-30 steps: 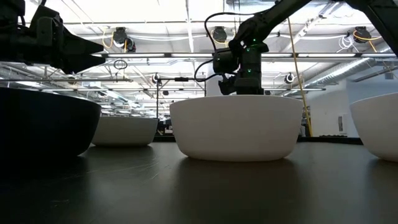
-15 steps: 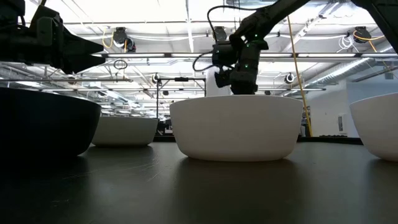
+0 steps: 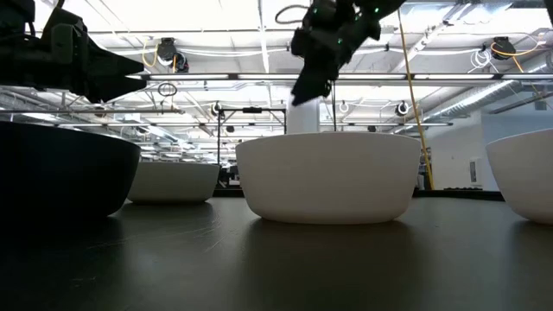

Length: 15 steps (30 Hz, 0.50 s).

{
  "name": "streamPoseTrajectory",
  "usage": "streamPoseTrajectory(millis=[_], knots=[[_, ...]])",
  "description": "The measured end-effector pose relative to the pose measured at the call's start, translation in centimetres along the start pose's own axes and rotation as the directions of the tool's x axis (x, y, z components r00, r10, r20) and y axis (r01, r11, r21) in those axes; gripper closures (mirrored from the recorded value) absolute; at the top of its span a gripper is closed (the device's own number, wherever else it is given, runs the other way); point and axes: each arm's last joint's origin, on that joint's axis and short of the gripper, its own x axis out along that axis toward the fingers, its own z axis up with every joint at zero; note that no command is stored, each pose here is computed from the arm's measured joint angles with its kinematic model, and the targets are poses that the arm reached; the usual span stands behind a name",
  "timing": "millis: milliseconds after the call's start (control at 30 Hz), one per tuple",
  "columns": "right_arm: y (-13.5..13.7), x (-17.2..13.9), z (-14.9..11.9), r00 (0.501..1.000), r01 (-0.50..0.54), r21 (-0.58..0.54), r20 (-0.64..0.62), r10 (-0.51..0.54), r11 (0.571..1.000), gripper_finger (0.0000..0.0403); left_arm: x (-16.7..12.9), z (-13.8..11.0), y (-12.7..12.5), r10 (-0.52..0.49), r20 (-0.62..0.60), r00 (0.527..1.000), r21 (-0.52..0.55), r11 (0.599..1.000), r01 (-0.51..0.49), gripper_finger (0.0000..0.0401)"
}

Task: Nest bowls inside each other
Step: Stack the gray bowl on top of the top white bowl

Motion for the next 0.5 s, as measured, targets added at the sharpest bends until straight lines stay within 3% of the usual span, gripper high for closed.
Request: streamPoseTrajectory(millis=[500], knots=[[4.7,-6.2,1.1,0.99,-0.007,-0.148,0.142,0.028,0.989,0.0186,0.0,0.0,0.0,0.001,0.002,1.0,0.007,1.0,-0.001,0.0006]])
